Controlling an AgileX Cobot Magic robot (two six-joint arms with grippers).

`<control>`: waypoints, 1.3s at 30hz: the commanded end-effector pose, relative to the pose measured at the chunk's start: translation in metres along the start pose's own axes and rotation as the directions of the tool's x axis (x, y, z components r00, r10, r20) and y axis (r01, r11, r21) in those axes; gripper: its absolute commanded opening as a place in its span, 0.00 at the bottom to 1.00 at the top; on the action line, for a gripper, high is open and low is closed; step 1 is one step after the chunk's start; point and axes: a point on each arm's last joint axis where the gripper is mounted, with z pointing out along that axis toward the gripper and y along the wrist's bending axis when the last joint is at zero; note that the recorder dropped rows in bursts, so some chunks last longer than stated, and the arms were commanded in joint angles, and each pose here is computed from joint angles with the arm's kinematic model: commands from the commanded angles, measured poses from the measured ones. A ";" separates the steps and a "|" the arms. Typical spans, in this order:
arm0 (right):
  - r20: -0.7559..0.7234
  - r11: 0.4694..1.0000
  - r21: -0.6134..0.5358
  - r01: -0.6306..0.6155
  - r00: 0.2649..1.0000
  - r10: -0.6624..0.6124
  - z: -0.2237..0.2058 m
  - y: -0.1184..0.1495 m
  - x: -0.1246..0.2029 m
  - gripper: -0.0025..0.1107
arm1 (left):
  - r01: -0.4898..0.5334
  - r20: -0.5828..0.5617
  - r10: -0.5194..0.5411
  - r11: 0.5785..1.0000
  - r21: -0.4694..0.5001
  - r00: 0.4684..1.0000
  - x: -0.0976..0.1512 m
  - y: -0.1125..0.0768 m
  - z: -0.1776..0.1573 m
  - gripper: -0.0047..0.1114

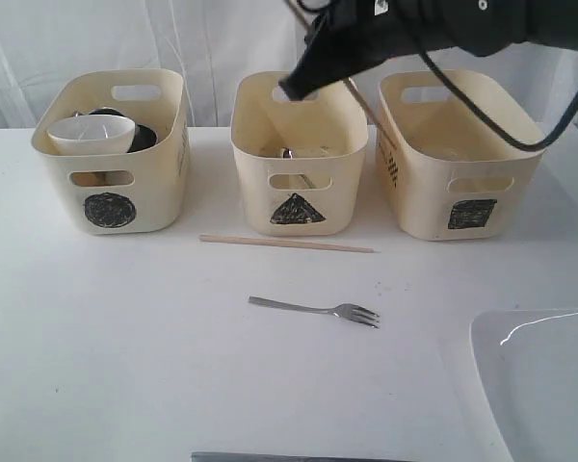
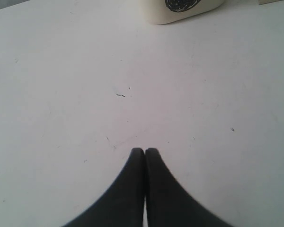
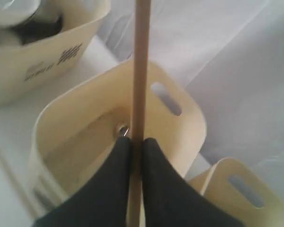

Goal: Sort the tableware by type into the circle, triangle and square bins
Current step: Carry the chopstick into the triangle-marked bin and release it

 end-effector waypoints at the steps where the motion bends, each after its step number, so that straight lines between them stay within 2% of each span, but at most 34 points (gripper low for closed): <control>1: 0.251 0.984 0.070 -0.165 0.957 0.143 0.008 -0.022 -0.010 0.02 | 0.007 0.003 -0.007 1.000 0.002 1.000 0.000 0.000 0.000 0.04; 5: 0.435 0.975 0.076 -0.210 0.887 0.157 0.025 -0.025 -0.012 0.02 | 0.007 0.003 -0.007 1.000 0.002 1.000 0.000 0.000 0.000 0.04; 7: 0.473 0.972 0.070 -0.223 0.866 0.164 0.037 -0.022 -0.007 0.02 | 0.007 0.003 -0.007 1.000 0.002 1.000 0.000 0.000 0.000 0.04; 14: 0.459 0.961 0.048 -0.273 0.861 0.222 0.093 -0.002 0.036 0.02 | 0.007 0.003 -0.007 1.000 0.002 1.000 0.000 0.000 0.000 0.04; 19: 0.447 0.957 0.035 -0.289 0.861 0.244 0.115 0.008 0.058 0.02 | 0.007 0.003 -0.007 1.000 0.002 1.000 0.000 0.000 0.000 0.04; 21: 0.425 0.942 0.039 -0.332 0.859 0.286 0.123 0.010 0.068 0.03 | 0.007 0.003 -0.007 1.000 0.002 1.000 0.000 0.000 0.000 0.04; 24: 0.406 0.922 0.047 -0.385 0.850 0.335 0.130 0.011 0.077 0.10 | 0.007 0.003 -0.007 1.000 0.002 1.000 0.000 0.000 0.000 0.04; 32: 0.438 0.923 0.050 -0.383 0.839 0.324 0.132 0.006 0.067 0.40 | 0.007 0.003 -0.007 1.000 0.002 1.000 0.000 0.000 0.000 0.04; 34: 0.440 0.929 0.059 -0.366 0.845 0.304 0.132 0.005 0.065 0.44 | 0.007 0.003 -0.007 1.000 0.002 1.000 0.000 0.000 0.000 0.04; 39: 0.451 0.938 0.077 -0.337 0.851 0.268 0.130 0.003 0.061 0.44 | 0.007 0.003 -0.007 1.000 0.002 1.000 0.000 0.000 0.000 0.04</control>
